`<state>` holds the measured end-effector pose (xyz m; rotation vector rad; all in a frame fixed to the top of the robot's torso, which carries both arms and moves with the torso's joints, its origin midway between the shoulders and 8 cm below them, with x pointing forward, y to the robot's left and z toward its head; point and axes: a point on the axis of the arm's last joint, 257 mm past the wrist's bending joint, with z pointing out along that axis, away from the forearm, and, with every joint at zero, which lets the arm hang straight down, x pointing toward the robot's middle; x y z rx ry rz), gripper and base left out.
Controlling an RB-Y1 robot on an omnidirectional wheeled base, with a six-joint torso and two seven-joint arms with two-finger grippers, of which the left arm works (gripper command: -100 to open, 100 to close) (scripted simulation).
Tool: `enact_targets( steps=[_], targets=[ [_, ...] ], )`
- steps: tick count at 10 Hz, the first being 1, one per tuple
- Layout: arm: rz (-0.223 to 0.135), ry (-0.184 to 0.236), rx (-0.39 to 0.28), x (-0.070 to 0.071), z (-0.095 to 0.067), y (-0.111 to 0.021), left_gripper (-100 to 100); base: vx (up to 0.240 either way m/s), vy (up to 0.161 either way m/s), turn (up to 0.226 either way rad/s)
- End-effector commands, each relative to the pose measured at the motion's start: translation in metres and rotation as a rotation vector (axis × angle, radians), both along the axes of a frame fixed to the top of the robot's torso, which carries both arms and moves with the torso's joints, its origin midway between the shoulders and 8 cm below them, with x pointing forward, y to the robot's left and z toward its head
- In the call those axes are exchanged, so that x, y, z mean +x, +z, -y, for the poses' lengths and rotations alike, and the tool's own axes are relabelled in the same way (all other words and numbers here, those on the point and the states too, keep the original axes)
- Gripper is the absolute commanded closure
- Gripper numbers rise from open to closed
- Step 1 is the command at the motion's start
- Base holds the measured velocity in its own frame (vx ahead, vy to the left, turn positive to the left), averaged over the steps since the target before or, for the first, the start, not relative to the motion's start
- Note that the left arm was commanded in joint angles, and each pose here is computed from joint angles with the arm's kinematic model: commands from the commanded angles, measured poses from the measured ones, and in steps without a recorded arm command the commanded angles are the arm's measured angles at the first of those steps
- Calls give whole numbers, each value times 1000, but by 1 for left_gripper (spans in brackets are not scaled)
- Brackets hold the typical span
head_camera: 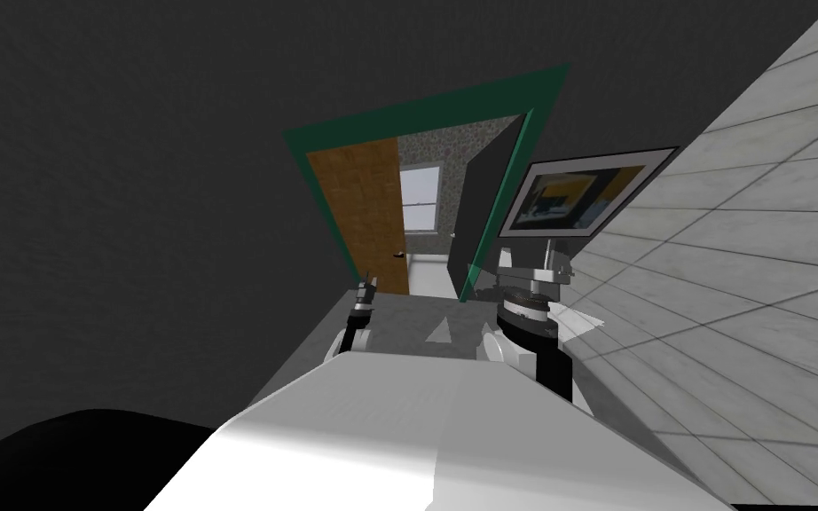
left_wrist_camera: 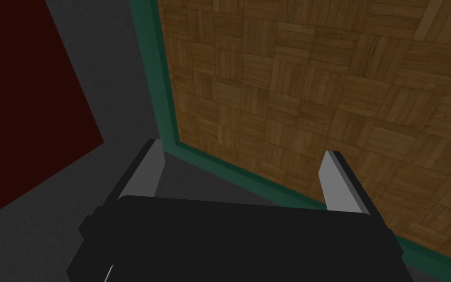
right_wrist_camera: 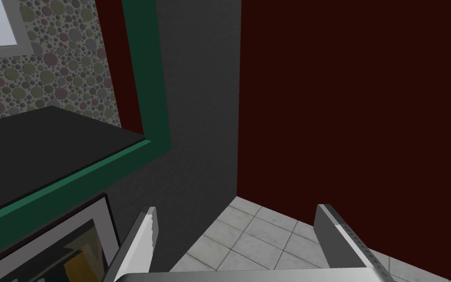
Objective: Push the door open
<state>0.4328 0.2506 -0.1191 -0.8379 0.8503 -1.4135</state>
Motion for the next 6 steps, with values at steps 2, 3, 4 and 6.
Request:
enact_targets(
  steps=[2,3,4,6],
  targets=[
    [-29,-10,2,9,2,-18,-100,103,15,7],
    [-41,-13,3,12,3,-25,-100,93,10,8],
    [-52,-17,3,15,4,-33,-100,93,-2,10],
    [-76,-24,5,20,6,-47,-100,98,5,10]
  ],
)
